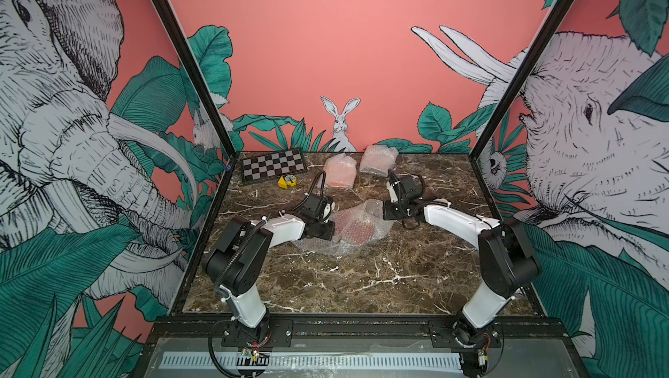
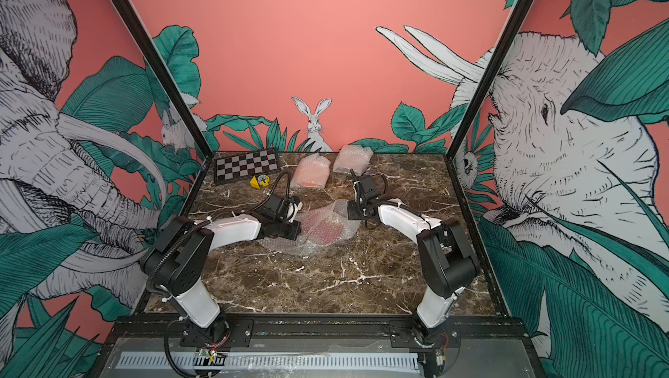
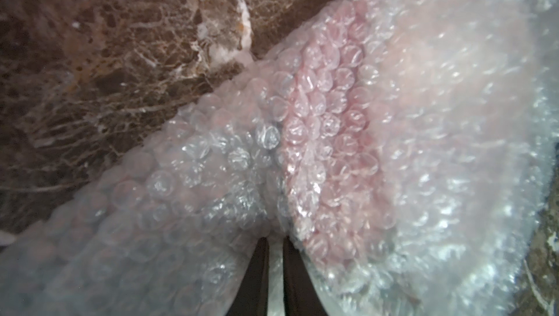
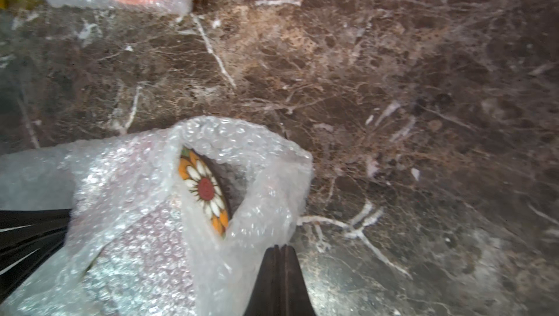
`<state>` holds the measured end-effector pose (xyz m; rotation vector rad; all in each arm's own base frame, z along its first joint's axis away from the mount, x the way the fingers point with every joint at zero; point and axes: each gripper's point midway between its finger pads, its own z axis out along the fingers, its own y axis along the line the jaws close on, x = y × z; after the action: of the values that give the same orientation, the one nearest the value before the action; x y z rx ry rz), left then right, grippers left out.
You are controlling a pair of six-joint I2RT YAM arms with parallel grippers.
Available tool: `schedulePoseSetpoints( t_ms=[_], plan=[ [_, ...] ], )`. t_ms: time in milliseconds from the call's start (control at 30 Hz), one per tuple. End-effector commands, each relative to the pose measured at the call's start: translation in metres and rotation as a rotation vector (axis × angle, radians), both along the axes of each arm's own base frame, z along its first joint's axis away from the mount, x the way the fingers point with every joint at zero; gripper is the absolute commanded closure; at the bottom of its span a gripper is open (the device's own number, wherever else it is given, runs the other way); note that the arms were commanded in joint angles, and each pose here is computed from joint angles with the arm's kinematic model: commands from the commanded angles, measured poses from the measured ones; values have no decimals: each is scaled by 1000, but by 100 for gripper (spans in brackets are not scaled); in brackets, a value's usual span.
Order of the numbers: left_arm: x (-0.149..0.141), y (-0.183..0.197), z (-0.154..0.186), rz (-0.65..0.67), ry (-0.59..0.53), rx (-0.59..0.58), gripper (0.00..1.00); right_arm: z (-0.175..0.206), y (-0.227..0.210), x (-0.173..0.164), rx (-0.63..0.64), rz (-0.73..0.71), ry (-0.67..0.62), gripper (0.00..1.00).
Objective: Unpack dinner plates from bubble wrap
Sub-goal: Unwrap the bubble wrap at the center of the board.
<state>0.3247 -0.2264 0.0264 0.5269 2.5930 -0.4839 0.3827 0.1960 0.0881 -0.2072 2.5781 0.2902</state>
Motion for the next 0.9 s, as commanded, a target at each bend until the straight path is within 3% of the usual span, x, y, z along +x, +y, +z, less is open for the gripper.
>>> schedulePoseSetpoints(
  t_ms=[0,67,333,467,567,733,867],
  plan=[
    [-8,3,-8,-14,30,14,85,6,-25,1,-103,-61,-17,94],
    [-8,3,-9,-14,34,14,85,5,-35,0,-145,-87,-17,89],
    [-8,3,-8,-15,31,14,85,8,-66,-2,-285,-176,-21,85],
    [-8,4,-8,-16,32,17,85,13,-82,-3,-365,-219,-30,71],
    [-8,4,-8,-15,32,18,85,19,-93,-5,-416,-248,-43,68],
    [-7,3,-7,-17,30,18,85,39,-103,-6,-435,-280,-102,66],
    [-7,3,-7,-16,31,18,86,65,-97,-6,-364,-263,-174,63]
  ],
)
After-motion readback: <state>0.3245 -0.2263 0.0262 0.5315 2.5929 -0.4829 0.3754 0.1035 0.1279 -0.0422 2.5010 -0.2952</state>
